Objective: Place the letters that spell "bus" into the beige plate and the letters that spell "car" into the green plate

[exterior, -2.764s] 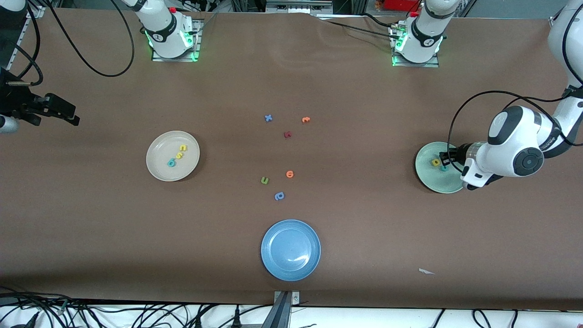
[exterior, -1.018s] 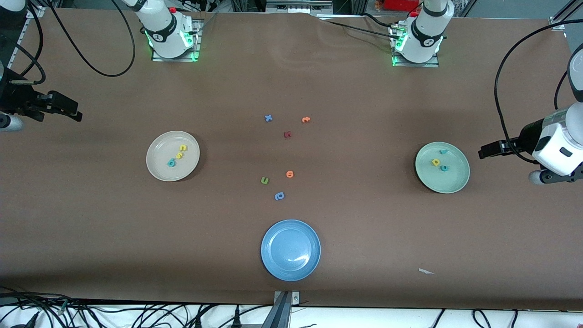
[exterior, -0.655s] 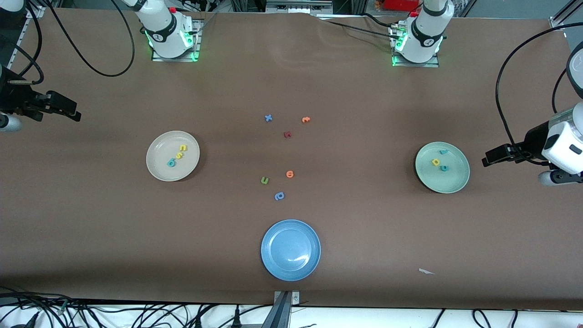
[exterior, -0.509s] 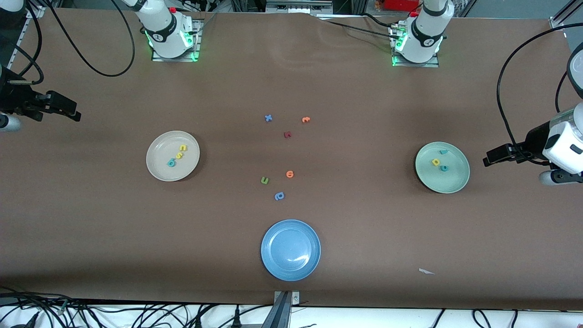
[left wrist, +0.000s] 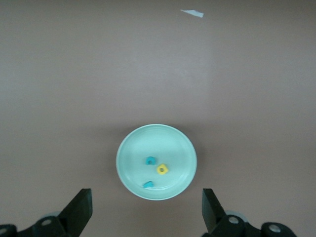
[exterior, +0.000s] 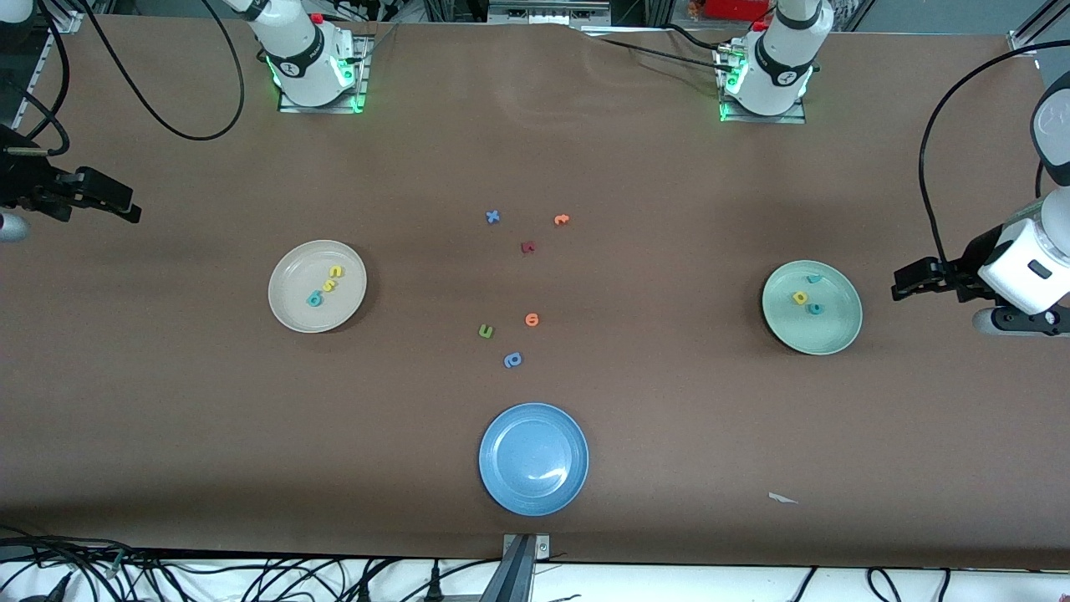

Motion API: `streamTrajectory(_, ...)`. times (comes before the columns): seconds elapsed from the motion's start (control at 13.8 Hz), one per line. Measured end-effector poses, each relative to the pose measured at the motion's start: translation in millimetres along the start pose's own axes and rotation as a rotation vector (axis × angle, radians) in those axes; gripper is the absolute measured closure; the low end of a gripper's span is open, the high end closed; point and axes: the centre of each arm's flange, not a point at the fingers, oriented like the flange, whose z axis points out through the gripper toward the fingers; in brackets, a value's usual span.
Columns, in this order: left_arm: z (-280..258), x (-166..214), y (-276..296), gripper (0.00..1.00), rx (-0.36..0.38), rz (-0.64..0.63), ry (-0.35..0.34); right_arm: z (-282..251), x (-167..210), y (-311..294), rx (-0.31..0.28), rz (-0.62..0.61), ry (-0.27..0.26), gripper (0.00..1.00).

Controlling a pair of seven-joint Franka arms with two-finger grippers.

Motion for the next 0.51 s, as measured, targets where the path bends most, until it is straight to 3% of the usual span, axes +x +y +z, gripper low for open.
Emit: streamTrajectory(0.51, -2.6, -1.4, -1.3, 0.00, 0.018, 0.007, -0.001, 0.0, 0.0, -0.1, 0.001, 0.000, 0.000, 0.00)
